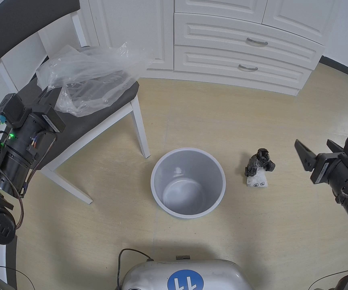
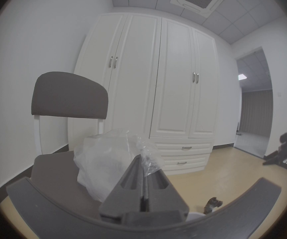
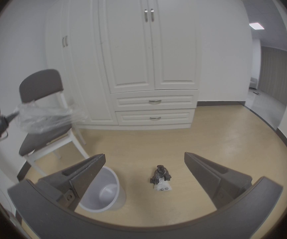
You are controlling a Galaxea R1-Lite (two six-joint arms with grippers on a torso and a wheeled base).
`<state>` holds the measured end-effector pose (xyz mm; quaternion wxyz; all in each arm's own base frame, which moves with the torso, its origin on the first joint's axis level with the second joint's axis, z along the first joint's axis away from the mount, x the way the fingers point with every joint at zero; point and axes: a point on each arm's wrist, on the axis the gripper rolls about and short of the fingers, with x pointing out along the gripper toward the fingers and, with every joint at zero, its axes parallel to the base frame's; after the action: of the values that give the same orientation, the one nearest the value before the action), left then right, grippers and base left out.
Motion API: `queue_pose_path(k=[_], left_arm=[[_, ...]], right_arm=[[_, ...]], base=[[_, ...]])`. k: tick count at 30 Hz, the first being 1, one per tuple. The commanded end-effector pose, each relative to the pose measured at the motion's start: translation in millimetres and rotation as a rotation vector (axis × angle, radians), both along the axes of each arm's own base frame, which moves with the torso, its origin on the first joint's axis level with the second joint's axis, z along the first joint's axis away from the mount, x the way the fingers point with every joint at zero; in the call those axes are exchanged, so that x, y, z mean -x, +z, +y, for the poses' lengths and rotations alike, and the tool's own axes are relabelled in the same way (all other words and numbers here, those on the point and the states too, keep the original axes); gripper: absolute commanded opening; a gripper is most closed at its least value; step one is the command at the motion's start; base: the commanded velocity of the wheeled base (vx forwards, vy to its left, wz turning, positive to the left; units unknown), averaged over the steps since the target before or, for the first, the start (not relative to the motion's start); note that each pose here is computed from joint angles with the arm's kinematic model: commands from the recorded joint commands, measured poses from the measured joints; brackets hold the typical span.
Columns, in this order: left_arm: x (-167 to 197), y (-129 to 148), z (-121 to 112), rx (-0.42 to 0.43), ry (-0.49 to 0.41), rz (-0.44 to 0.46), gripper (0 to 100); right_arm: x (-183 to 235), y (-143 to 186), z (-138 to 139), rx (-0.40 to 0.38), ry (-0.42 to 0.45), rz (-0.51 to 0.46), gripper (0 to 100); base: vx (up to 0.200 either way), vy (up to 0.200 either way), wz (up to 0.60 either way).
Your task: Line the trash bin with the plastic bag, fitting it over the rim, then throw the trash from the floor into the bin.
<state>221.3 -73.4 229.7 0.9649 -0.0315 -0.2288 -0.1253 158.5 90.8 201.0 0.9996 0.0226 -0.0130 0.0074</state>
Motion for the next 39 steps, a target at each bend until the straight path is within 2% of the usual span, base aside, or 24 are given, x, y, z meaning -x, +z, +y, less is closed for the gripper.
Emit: queue_pose_path(k=[1,3,4,5,7,10,12,14,15,17,20,21,24,29,33,39], left_arm=[[13,13,-10,0.032,-0.040,-0.048,0],[12,14,-9,0.028,-0.028,-0.054,0],[15,16,-9,0.028,-0.011,-0.062,0],[17,17,-9,0.032,-0.009,-0.065,0],[20,17,-12,0.027,-0.023,-0.065,0],[22,16,-16,0.023,-0.049,-0.063,0],[23,16,-16,0.022,-0.052,-0.064,0],[24,17,-16,0.010,-0.042,-0.072,0],[27,19,-14,0.004,-0.037,-0.086,0],[32,23,-13,-0.002,-0.036,-0.106,0],[35,23,-13,-0.002,-0.046,-0.109,0],[46,27,-18,0.005,-0.087,-0.127,0],[51,28,-21,0.008,-0.108,-0.132,0],[52,28,-21,-0.015,-0.098,-0.145,0],[54,28,-24,-0.023,-0.110,-0.145,0],[61,20,-33,-0.038,-0.167,-0.121,0]], right_arm=[[-10,-3,24,0.084,0.067,0.013,100],[-9,-5,32,0.097,0.098,0.020,100],[-3,-17,46,0.066,0.167,0.064,100],[-1,-23,51,0.033,0.189,0.090,100],[-3,-33,56,0.011,0.196,0.135,100],[-11,-42,62,0.038,0.187,0.161,100],[-11,-42,62,0.041,0.187,0.163,100],[0,-39,74,0.051,0.248,0.148,100],[13,-37,84,0.067,0.308,0.128,100],[27,-34,92,0.076,0.337,0.105,100],[30,-36,95,0.083,0.329,0.102,100],[30,-38,97,0.083,0.306,0.098,100],[30,-35,98,0.068,0.307,0.085,100],[43,-40,108,0.076,0.371,0.091,100],[40,-45,112,0.085,0.369,0.101,100],[22,-55,119,0.059,0.316,0.081,100]], base=[[0.000,0.000,0.00],[0.000,0.000,0.00],[0.000,0.000,0.00],[0.000,0.000,0.00],[0.000,0.000,0.00],[0.000,0.000,0.00],[0.000,0.000,0.00],[0.000,0.000,0.00],[0.000,0.000,0.00],[0.000,0.000,0.00],[0.000,0.000,0.00],[0.000,0.000,0.00],[0.000,0.000,0.00],[0.000,0.000,0.00],[0.000,0.000,0.00],[0.000,0.000,0.00]])
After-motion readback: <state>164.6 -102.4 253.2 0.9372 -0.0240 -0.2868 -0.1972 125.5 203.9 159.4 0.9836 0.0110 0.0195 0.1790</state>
